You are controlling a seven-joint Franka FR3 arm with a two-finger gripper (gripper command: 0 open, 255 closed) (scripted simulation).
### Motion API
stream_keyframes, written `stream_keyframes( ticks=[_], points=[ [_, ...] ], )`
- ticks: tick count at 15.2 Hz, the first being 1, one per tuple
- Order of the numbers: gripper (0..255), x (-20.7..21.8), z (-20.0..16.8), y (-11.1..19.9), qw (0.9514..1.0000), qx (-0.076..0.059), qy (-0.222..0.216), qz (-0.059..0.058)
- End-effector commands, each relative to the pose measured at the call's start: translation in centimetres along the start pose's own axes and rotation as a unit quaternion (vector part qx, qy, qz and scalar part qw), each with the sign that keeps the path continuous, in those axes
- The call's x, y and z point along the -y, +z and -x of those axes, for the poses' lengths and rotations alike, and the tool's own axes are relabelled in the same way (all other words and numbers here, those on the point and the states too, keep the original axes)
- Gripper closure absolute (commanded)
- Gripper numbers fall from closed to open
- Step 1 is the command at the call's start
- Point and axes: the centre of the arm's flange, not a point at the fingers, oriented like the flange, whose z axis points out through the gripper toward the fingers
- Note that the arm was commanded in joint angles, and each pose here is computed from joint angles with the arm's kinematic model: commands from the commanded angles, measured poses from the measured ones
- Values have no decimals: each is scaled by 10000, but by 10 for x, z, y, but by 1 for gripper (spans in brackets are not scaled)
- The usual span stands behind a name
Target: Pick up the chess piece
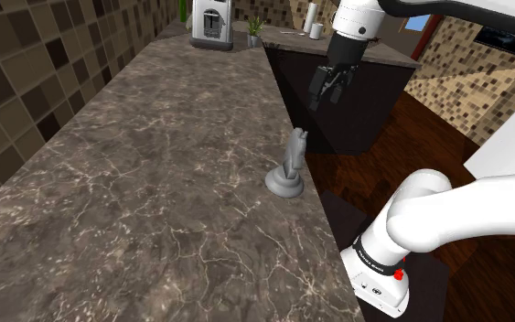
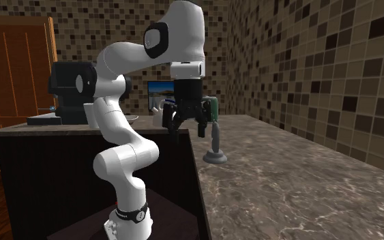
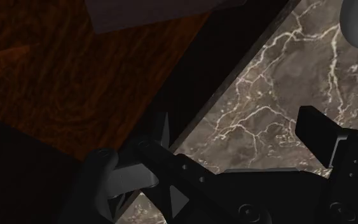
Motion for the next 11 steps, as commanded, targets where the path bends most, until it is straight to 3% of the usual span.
stream_keyframes(
  ticks=[1,3,6,8,11],
  points=[
    [0,0,0,0,10000,0,0,0],
    [0,23,12,-4,9989,53,469,15],
    [0,59,25,-11,9930,133,1170,37],
    [0,83,31,-15,9864,186,1634,52],
    [0,121,36,-22,9722,264,2323,74]
  ],
)
